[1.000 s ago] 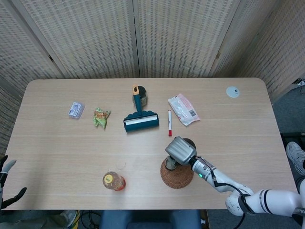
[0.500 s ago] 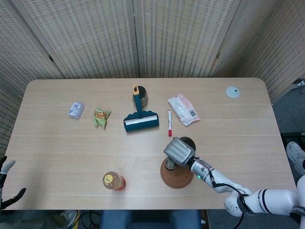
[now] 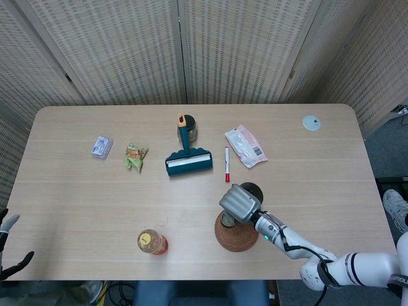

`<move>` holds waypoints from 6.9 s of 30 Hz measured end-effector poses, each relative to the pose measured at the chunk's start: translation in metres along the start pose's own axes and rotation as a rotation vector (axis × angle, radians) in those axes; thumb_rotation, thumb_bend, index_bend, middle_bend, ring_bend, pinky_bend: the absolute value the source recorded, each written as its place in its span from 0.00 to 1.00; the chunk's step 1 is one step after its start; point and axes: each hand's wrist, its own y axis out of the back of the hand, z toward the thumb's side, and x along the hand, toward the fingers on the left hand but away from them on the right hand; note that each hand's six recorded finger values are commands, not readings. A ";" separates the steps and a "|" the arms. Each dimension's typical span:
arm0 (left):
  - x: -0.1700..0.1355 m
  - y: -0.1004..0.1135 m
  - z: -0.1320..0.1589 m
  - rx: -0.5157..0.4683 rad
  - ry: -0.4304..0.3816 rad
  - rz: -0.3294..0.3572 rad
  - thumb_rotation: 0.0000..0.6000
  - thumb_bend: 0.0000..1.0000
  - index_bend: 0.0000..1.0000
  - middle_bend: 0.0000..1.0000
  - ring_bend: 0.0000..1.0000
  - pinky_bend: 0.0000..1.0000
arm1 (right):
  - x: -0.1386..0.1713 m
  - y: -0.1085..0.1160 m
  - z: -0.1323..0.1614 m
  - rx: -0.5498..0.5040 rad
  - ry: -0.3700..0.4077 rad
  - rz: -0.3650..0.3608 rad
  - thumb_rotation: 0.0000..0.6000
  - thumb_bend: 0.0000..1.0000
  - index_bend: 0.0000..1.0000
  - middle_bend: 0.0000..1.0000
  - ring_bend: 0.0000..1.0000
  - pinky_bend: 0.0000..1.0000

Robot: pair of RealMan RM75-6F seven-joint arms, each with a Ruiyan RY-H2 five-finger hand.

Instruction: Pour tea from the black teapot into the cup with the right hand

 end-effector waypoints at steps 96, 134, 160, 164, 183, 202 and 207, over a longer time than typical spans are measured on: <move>0.005 -0.005 0.009 0.005 -0.026 -0.015 1.00 0.18 0.15 0.05 0.08 0.00 | 0.044 -0.010 -0.070 -0.538 -0.213 -0.055 0.93 0.56 1.00 0.94 0.88 0.41; 0.004 -0.010 0.013 0.005 -0.032 -0.034 1.00 0.18 0.15 0.05 0.08 0.00 | 0.008 -0.072 -0.119 -0.681 -0.337 -0.099 0.93 0.10 0.96 0.89 0.78 0.09; 0.006 -0.015 0.014 0.003 -0.036 -0.047 1.00 0.18 0.15 0.05 0.08 0.00 | 0.017 -0.090 -0.134 -0.595 -0.390 -0.048 0.93 0.10 0.95 0.88 0.78 0.09; 0.006 -0.015 0.014 0.002 -0.035 -0.046 1.00 0.18 0.15 0.05 0.08 0.00 | 0.015 -0.092 -0.132 -0.586 -0.388 -0.038 0.93 0.10 0.95 0.88 0.78 0.09; 0.006 -0.016 0.014 0.001 -0.035 -0.049 1.00 0.18 0.15 0.05 0.08 0.00 | 0.015 -0.094 -0.129 -0.544 -0.388 -0.019 0.93 0.08 0.80 0.74 0.59 0.07; 0.006 -0.013 0.014 -0.001 -0.036 -0.040 1.00 0.18 0.15 0.05 0.08 0.00 | 0.020 -0.082 -0.123 -0.533 -0.380 -0.041 0.92 0.04 0.22 0.21 0.13 0.00; 0.006 -0.012 0.014 -0.001 -0.038 -0.037 1.00 0.18 0.15 0.05 0.08 0.00 | 0.025 -0.075 -0.123 -0.521 -0.381 -0.065 0.92 0.04 0.12 0.11 0.03 0.00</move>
